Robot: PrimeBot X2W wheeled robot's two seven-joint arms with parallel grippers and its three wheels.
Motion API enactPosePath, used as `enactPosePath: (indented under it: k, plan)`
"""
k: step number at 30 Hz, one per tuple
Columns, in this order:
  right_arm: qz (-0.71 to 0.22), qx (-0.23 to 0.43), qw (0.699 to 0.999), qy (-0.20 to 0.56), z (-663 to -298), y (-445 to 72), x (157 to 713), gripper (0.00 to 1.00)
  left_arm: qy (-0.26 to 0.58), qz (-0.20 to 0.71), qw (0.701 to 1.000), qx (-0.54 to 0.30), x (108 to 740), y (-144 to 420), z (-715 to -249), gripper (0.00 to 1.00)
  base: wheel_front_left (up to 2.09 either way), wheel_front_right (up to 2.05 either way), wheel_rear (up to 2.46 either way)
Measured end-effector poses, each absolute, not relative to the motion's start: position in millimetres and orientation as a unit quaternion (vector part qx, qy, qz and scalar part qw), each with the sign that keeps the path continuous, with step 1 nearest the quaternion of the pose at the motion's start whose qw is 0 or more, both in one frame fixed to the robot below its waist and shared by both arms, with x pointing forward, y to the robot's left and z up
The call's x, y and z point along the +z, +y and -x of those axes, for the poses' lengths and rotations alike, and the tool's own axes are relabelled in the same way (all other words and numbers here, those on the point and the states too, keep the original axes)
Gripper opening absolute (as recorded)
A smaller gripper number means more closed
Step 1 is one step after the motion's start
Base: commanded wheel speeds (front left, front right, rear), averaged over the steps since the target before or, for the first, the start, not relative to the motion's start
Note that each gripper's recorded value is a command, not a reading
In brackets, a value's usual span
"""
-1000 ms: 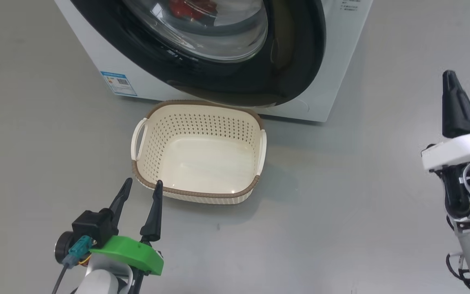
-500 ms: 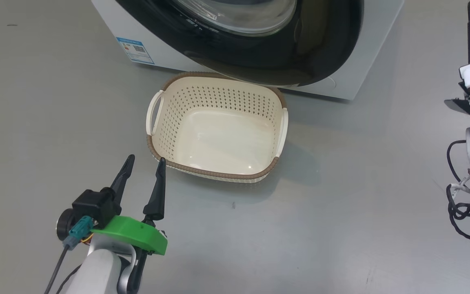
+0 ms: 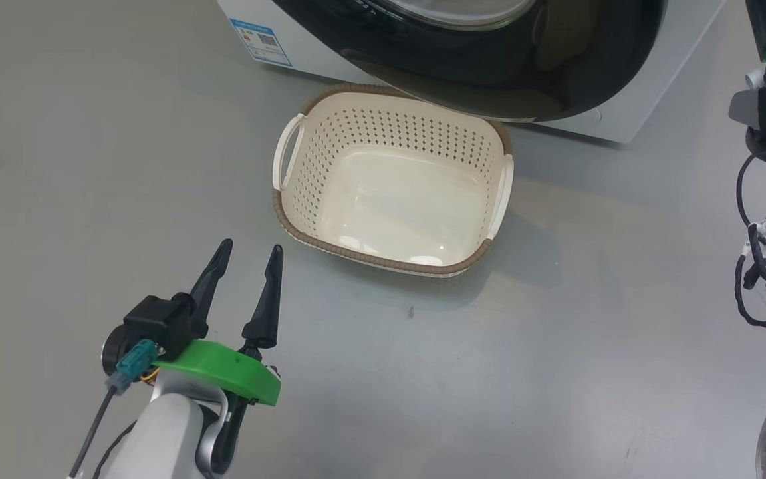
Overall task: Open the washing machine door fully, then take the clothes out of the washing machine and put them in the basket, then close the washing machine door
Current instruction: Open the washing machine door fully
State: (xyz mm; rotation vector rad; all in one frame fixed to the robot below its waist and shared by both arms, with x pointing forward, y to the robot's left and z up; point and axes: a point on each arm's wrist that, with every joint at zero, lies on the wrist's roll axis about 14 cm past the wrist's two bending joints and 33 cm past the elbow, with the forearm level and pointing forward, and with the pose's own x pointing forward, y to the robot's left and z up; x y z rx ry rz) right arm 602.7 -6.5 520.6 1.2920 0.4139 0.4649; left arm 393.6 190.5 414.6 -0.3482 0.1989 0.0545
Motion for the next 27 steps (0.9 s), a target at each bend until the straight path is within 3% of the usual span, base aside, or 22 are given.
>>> enactPosePath:
  k: [16, 27]
  plan:
    - [-0.620, 0.271, 0.677, 0.290, -599.6, 40.3, 517.3, 0.00, 0.102, 0.165, 0.981, 0.028, 413.8, 192.1, -393.2, 1.00, 0.00, 0.00, 0.00]
    - [-0.612, 0.284, 0.652, 0.347, -586.1, 48.6, 505.8, 0.00, 0.097, 0.165, 0.981, 0.028, 418.0, 193.1, -391.8, 1.00, 0.00, 0.00, 0.00]
